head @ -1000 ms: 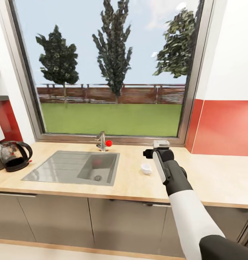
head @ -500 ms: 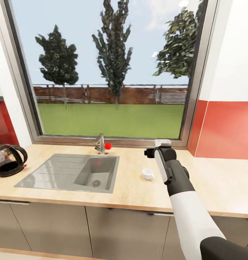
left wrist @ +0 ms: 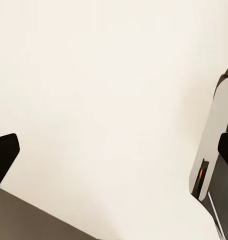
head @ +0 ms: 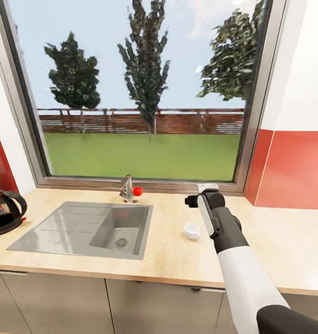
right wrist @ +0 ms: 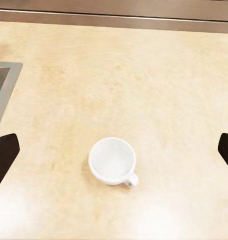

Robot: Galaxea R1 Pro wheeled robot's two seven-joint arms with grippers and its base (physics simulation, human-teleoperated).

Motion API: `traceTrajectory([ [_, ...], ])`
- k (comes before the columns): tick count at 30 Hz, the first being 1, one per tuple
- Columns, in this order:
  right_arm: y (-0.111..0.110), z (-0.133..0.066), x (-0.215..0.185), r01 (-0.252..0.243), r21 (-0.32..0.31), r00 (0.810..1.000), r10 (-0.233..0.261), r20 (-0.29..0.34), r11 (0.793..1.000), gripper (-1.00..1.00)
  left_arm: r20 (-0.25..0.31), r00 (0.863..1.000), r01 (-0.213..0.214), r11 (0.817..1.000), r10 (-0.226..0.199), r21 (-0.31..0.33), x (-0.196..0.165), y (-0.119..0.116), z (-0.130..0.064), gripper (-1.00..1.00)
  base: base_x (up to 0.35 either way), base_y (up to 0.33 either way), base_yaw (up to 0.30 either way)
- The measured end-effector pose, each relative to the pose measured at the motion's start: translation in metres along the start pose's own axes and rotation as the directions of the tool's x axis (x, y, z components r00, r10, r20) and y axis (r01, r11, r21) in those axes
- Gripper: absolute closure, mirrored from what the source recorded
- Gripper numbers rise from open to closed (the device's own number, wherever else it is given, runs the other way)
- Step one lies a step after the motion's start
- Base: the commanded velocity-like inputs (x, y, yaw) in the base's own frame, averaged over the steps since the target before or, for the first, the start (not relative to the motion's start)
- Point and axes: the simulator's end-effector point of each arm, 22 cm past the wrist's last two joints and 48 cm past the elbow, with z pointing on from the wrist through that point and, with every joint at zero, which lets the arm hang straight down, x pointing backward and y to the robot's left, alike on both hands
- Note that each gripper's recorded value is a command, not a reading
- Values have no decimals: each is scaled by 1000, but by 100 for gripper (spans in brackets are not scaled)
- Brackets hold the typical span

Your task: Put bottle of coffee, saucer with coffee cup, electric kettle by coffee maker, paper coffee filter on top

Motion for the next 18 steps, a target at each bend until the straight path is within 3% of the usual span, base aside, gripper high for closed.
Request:
traceTrajectory([
  [9,0,10,18,11,4,999,-11,-47,1000,-100,-3,1000,0,1000,0,-2,2,1,0,-100,321,-17,0],
  [18,-14,28,50,34,28,991,-30,-129,999,-100,-8,1000,-2,1000,2,-3,4,1,0,-100,62,-14,0],
])
